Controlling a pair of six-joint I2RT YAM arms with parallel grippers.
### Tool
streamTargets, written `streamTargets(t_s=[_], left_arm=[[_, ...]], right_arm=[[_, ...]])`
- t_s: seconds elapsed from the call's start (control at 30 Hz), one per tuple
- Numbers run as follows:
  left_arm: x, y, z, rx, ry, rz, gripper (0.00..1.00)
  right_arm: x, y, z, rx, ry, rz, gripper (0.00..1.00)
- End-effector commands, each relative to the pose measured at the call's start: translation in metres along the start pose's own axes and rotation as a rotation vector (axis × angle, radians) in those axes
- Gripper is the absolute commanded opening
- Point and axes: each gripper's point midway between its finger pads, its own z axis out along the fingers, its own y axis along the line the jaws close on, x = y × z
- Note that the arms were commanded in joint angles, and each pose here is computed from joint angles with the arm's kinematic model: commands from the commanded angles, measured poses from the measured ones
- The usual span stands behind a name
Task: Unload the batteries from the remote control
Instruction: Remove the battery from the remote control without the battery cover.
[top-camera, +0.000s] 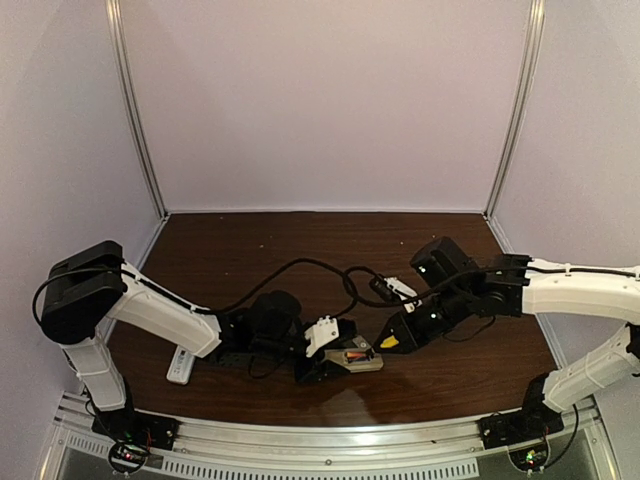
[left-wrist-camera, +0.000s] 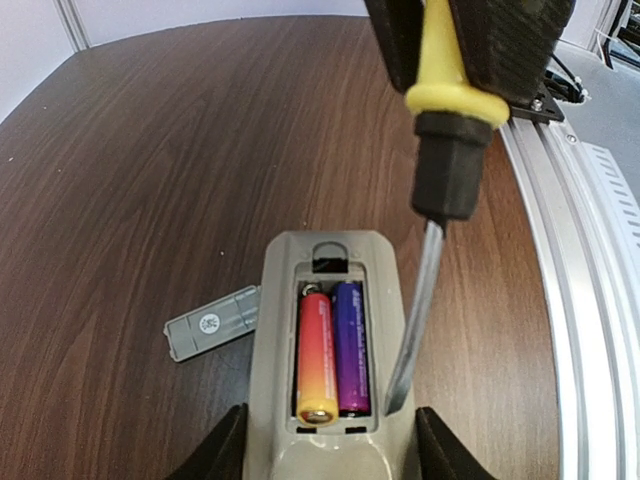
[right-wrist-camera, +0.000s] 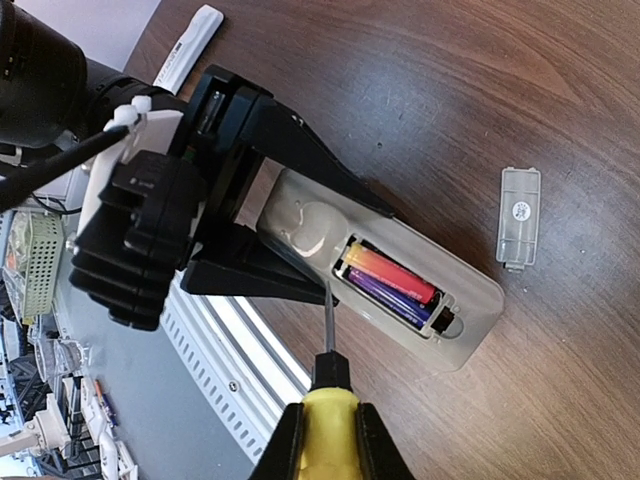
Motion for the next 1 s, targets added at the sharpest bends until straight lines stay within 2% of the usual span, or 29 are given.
streamTargets(t_s=[0.0,0.97], left_arm=[[-0.025,-0.002,-0.001,0.015,-0.069,0.006,0.00],[-0.027,-0.005,0.000,0.036,-0.072,-0.027,0.00]], right_arm=[[-0.013,0.002,0.000,0.023,-0.042,-0.034,0.00],[-0.023,-0.027,0.000,0.196,-0.088,-0.035,0.00]])
